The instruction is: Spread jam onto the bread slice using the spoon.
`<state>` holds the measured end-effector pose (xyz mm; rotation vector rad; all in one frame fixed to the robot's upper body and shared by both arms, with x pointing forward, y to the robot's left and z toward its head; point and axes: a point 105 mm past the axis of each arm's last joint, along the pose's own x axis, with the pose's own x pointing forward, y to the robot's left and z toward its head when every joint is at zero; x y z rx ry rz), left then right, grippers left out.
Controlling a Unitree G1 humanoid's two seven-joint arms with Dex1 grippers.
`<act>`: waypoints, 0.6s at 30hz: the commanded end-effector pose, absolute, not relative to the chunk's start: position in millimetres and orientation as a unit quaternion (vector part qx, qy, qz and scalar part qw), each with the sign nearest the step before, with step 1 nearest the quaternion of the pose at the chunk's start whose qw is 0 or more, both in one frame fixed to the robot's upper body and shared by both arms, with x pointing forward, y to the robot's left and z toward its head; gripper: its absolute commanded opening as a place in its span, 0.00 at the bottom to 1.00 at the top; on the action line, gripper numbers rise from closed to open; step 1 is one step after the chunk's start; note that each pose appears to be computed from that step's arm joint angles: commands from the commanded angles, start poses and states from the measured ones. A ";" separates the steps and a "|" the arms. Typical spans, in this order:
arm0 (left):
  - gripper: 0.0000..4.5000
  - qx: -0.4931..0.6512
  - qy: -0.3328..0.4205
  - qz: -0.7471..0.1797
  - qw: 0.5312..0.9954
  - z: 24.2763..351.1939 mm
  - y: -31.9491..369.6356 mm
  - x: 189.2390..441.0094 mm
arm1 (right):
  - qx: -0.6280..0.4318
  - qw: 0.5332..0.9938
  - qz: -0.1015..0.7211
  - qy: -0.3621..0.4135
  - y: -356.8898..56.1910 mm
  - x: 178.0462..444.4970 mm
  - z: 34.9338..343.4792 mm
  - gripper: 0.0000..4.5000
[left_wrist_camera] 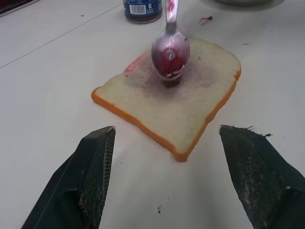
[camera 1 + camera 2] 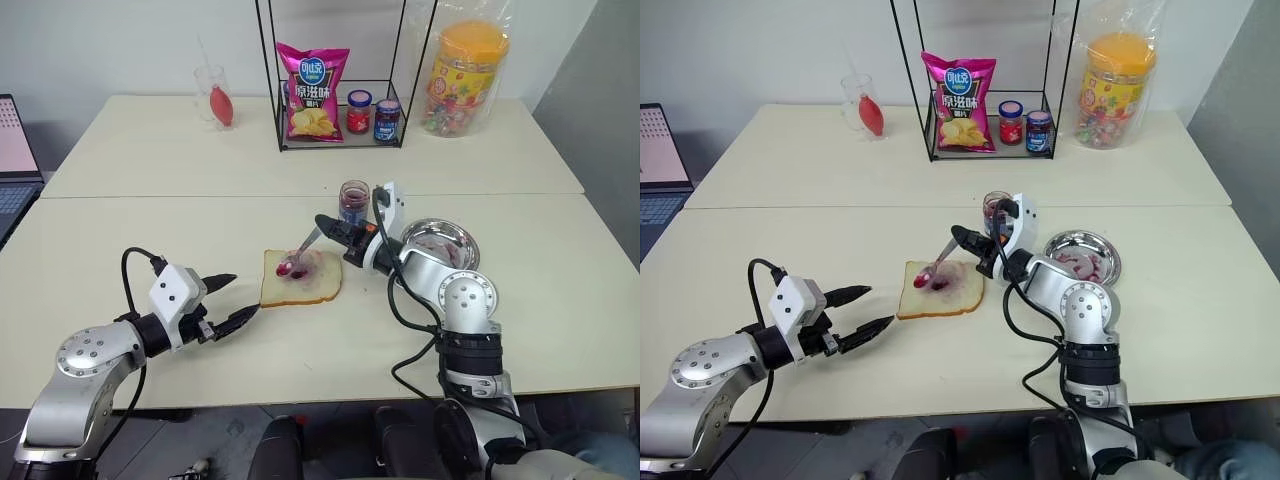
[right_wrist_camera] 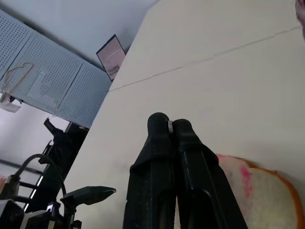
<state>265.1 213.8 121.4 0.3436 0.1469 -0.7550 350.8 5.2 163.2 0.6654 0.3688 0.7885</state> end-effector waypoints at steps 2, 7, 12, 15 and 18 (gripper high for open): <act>0.81 0.186 0.057 -0.366 0.910 128.3 215.0 266.0 | 0.315 0.860 0.365 0.166 2.2 356.3 159.6 0.02; 0.81 0.192 0.055 -0.370 0.907 128.1 213.2 266.9 | 0.310 0.874 0.333 0.173 -17.7 364.9 146.7 0.02; 0.81 0.192 0.053 -0.373 0.906 129.5 209.8 267.8 | 0.314 0.880 0.312 0.171 -39.8 367.8 147.1 0.02; 0.81 0.189 0.050 -0.375 0.906 130.4 207.1 268.2 | 0.316 0.883 0.304 0.171 -48.4 368.8 148.4 0.02; 0.81 0.187 0.050 -0.376 0.906 130.7 206.2 268.2 | 0.317 0.883 0.302 0.167 -54.8 368.5 154.0 0.02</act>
